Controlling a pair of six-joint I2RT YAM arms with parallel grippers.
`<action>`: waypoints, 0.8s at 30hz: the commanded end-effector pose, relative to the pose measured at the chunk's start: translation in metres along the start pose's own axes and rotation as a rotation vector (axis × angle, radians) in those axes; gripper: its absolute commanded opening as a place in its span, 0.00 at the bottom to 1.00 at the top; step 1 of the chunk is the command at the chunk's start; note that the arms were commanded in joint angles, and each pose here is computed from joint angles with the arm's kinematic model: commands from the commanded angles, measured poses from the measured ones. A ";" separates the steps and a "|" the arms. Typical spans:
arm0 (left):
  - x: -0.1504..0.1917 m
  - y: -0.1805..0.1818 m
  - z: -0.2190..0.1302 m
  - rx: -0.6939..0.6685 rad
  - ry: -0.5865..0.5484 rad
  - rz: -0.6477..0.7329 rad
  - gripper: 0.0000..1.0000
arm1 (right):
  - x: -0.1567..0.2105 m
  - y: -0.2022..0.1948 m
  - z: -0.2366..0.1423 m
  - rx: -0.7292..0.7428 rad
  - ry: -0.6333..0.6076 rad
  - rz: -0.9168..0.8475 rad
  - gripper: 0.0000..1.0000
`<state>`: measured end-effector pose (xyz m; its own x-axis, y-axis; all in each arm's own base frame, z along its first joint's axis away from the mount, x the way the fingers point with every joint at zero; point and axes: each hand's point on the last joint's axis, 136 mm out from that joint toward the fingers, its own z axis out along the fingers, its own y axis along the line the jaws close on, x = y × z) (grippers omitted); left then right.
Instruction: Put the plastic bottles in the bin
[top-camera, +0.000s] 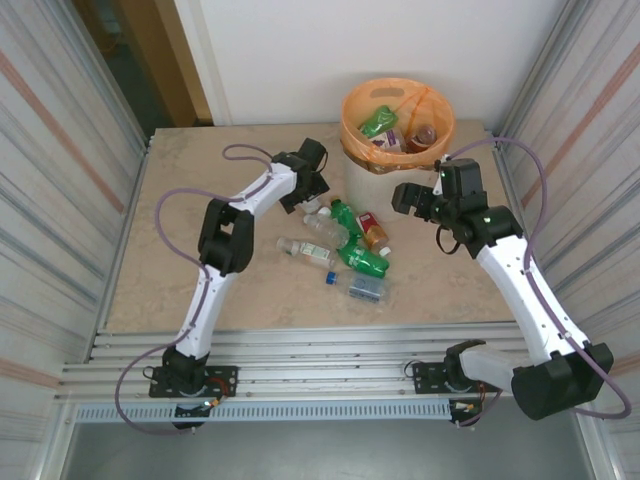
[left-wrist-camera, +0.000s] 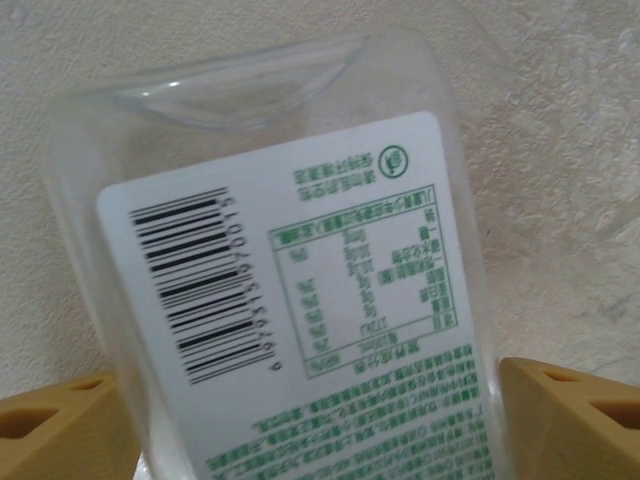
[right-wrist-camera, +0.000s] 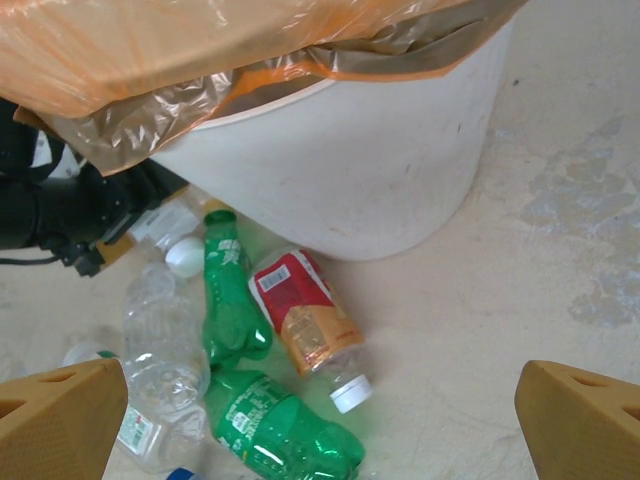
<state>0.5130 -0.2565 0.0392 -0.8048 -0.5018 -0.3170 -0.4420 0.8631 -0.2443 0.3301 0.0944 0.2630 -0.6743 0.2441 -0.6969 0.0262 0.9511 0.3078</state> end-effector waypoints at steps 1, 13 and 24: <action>0.003 0.004 0.002 -0.043 -0.005 -0.007 0.86 | -0.003 0.000 0.004 0.013 -0.019 0.027 0.98; -0.007 0.010 0.007 -0.046 -0.015 -0.033 0.66 | -0.005 0.002 -0.001 0.010 -0.031 0.024 0.98; -0.035 0.007 -0.033 0.076 -0.122 -0.061 0.54 | -0.007 0.003 -0.002 0.008 -0.039 0.014 0.98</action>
<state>0.5138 -0.2427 0.0400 -0.7746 -0.5355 -0.3365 -0.4628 0.8425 -0.2756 0.3330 0.0947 0.2637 -0.6636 0.2589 -0.7018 0.0412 0.9494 0.3113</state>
